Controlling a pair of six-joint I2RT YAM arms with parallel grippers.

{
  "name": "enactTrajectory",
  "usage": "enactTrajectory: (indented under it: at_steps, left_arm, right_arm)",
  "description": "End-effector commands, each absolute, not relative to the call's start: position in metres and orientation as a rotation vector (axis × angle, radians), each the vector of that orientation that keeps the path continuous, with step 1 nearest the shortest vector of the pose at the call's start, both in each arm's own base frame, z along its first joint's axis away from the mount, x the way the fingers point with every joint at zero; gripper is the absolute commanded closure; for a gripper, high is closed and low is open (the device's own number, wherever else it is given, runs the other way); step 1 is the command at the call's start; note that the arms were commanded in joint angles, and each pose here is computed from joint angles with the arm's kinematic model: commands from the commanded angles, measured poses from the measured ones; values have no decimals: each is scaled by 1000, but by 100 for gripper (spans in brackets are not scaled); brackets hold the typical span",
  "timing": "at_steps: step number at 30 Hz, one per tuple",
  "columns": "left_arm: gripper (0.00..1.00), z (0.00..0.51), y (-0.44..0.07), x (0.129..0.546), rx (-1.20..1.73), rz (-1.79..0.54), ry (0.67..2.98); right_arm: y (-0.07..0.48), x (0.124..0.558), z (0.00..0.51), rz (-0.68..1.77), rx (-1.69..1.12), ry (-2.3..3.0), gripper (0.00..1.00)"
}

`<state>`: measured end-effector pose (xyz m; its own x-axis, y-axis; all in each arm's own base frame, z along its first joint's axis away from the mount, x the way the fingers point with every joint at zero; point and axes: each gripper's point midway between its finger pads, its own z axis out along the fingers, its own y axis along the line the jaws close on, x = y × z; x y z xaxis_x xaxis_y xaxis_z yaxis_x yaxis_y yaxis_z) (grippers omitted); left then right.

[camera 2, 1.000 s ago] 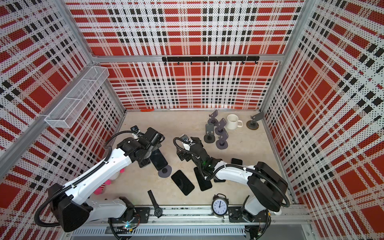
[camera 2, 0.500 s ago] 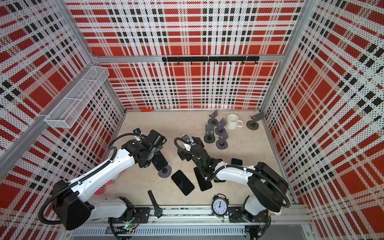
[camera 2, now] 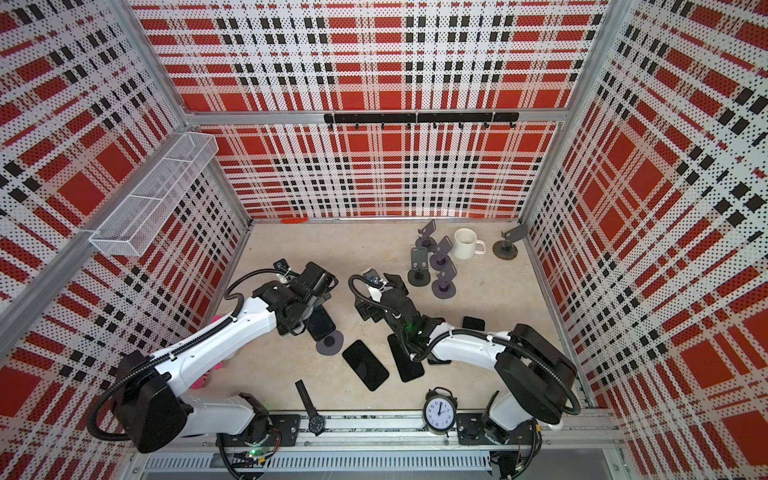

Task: Remove the phone from the phone stand

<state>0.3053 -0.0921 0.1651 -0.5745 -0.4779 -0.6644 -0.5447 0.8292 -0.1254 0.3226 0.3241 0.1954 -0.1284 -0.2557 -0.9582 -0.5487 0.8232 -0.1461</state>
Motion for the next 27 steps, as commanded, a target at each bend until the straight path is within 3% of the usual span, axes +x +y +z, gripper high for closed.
enactTrajectory:
  at_steps: [1, 12, 27]
  left_arm:
    - [0, 159, -91, 306, -739, 140, 2292]
    - [15, 160, -84, 307, -746, 189, 2269]
    - [18, 150, -86, 306, -744, 213, 2298]
  right_arm:
    - [321, 324, 208, 286, -598, 1690, 0]
    - [321, 325, 209, 284, -595, 1691, 0]
    - [320, 325, 209, 284, -592, 1694, 0]
